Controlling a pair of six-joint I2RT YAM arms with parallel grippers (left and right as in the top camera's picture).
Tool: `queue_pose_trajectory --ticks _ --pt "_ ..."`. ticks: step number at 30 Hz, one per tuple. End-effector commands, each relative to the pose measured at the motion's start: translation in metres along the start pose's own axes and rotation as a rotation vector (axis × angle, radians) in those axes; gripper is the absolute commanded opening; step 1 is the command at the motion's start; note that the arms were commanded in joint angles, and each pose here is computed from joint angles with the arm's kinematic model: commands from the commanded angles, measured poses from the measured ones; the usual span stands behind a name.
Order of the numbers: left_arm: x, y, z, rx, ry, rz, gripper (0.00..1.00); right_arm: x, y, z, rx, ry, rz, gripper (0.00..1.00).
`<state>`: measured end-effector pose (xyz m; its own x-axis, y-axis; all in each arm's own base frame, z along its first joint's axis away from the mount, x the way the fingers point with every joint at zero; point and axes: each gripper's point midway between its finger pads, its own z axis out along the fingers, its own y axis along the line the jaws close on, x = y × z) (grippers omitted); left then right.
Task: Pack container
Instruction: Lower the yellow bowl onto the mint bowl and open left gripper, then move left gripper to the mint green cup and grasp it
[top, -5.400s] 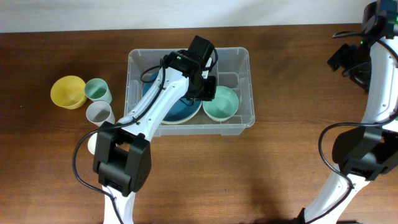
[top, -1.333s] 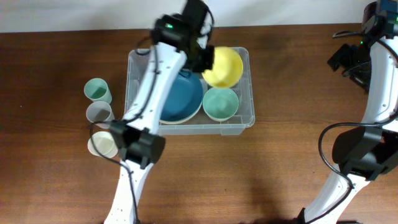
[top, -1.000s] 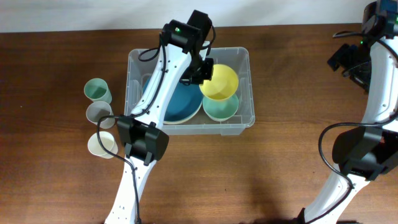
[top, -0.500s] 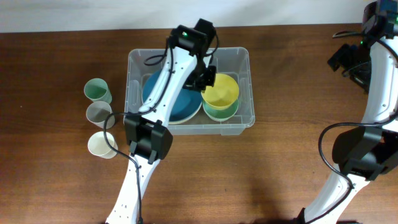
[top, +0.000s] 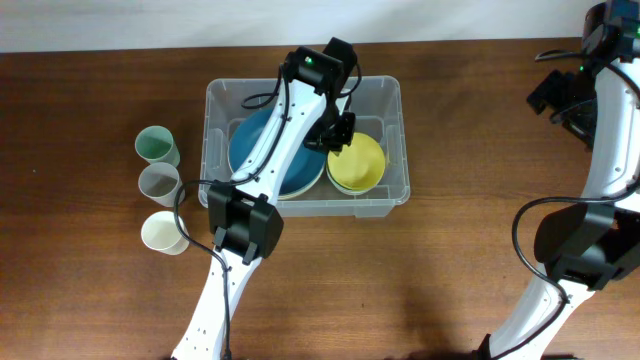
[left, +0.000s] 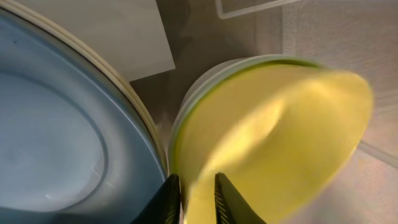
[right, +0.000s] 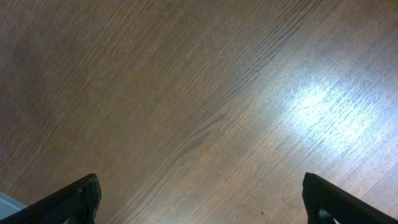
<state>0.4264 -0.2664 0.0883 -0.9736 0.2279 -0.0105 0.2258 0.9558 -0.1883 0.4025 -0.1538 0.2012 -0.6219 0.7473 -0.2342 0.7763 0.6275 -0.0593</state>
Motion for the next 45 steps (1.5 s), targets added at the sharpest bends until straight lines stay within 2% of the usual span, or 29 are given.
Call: queue_pose_trajectory --ticks 1,6,9,17,19,20,22,23,29,33,35,38,45 --pt "0.0 0.002 0.0 0.012 0.007 0.0 0.21 0.0 0.0 0.003 0.007 0.005 0.008 0.99" --pt "-0.003 0.006 -0.001 0.014 -0.002 0.0 0.22 0.0 0.0 0.003 0.007 0.006 0.008 0.99" --pt "-0.011 0.01 -0.009 0.022 -0.041 0.019 0.3 0.0 0.0 0.003 0.007 0.006 0.008 0.99" --pt "-0.039 0.037 -0.086 0.06 -0.268 -0.012 0.38 0.0 0.0 0.003 0.007 0.006 0.008 0.99" --pt "-0.046 0.048 -0.113 0.062 -0.35 -0.014 0.48 0.0 0.0 0.003 0.007 0.006 0.008 0.99" --pt "-0.047 0.057 -0.128 0.054 -0.387 -0.03 0.57 0.0 0.0 0.003 0.007 0.005 0.008 0.99" --pt "-0.045 0.083 -0.158 0.01 -0.448 -0.076 0.8 0.0 0.0 0.003 0.007 0.006 0.008 0.99" --pt "-0.043 0.104 -0.176 -0.027 -0.485 -0.111 0.98 0.0 -0.001 0.003 0.007 0.006 0.009 0.99" --pt "-0.016 0.215 -0.256 -0.116 -0.648 -0.359 0.99 0.0 0.0 0.003 0.007 0.006 0.008 0.99" --pt "0.008 0.29 -0.274 -0.16 -0.673 -0.508 0.99 0.0 0.0 0.003 0.007 0.006 0.008 0.99" --pt "0.022 0.325 -0.261 -0.171 -0.608 -0.533 1.0 0.0 0.0 0.003 0.007 0.006 0.008 0.99" --pt "0.035 0.35 -0.229 -0.146 -0.488 -0.575 0.99 0.0 0.0 0.003 0.007 0.006 0.008 0.99" --pt "0.072 0.383 -0.16 -0.157 -0.219 -0.683 1.0 0.0 0.0 0.003 0.007 0.006 0.008 0.99"
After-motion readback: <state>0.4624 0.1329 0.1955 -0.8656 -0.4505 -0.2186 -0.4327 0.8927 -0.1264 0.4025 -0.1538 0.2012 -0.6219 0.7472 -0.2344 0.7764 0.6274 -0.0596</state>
